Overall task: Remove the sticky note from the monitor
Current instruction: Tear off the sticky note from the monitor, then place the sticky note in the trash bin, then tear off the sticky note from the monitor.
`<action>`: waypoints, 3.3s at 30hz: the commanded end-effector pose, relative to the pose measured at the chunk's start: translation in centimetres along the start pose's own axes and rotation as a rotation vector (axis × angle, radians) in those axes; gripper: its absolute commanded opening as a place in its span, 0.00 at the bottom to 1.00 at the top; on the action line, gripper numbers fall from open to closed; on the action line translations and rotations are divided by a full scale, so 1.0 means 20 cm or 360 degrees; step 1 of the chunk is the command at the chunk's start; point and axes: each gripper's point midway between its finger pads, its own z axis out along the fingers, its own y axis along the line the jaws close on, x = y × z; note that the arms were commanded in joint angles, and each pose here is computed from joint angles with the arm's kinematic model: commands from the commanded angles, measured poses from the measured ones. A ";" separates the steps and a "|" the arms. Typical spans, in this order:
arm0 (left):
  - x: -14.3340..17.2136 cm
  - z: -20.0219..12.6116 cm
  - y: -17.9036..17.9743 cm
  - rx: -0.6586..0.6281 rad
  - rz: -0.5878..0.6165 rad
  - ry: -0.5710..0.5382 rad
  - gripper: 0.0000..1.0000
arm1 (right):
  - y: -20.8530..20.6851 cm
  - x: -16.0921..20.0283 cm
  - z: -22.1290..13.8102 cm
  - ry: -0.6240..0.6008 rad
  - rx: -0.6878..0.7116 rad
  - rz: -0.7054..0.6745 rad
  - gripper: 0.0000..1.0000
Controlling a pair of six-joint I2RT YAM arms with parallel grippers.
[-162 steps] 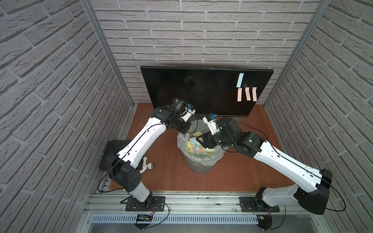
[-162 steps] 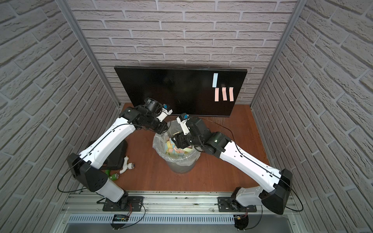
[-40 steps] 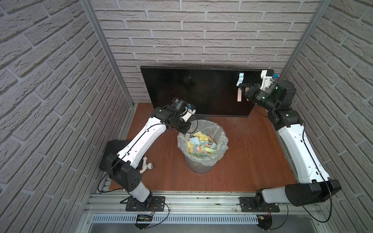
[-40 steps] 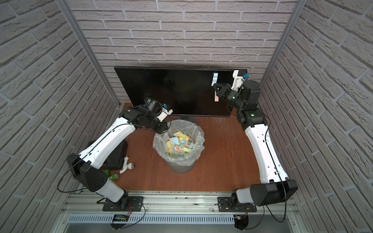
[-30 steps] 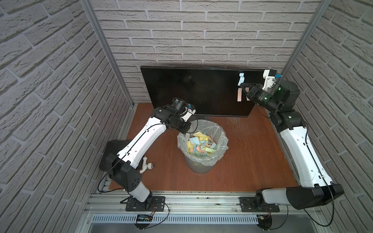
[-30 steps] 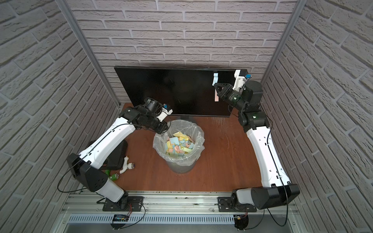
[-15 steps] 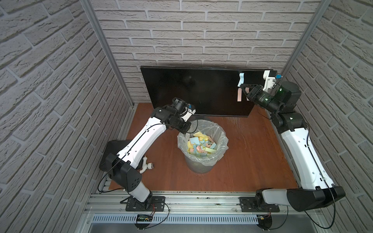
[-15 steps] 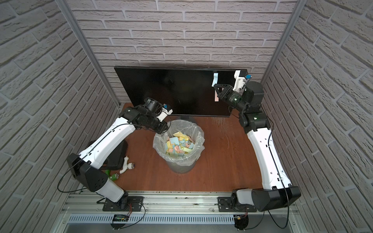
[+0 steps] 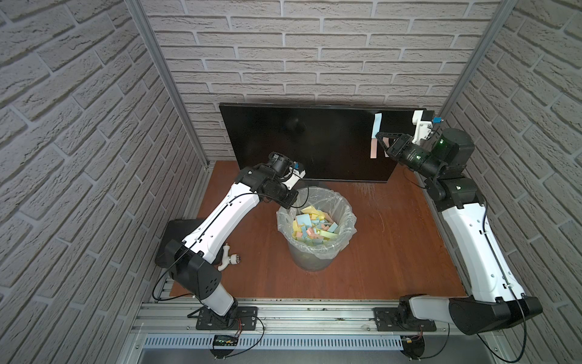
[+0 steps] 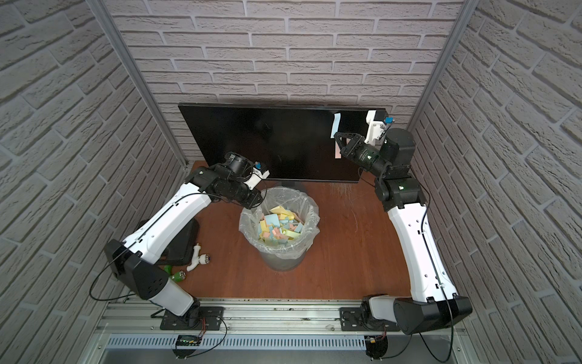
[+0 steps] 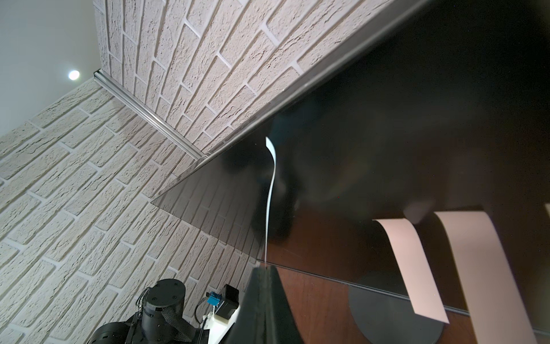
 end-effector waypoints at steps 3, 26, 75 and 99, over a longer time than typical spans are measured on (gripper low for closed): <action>-0.04 -0.03 -0.02 0.0022 0.0040 -0.0034 0.17 | 0.12 0.00 -0.07 -0.0014 -0.0089 -0.0081 0.03; -0.03 -0.03 -0.02 0.0024 0.0040 -0.0029 0.17 | 0.24 0.75 -0.21 0.0534 -0.0227 -0.0388 0.03; -0.03 -0.03 -0.02 0.0024 0.0042 -0.0034 0.17 | 0.11 1.40 -0.08 0.0953 0.0115 -0.0891 0.50; -0.04 -0.04 -0.02 0.0024 0.0044 -0.0041 0.17 | -0.17 0.78 -0.30 0.0466 0.0329 -0.0173 0.50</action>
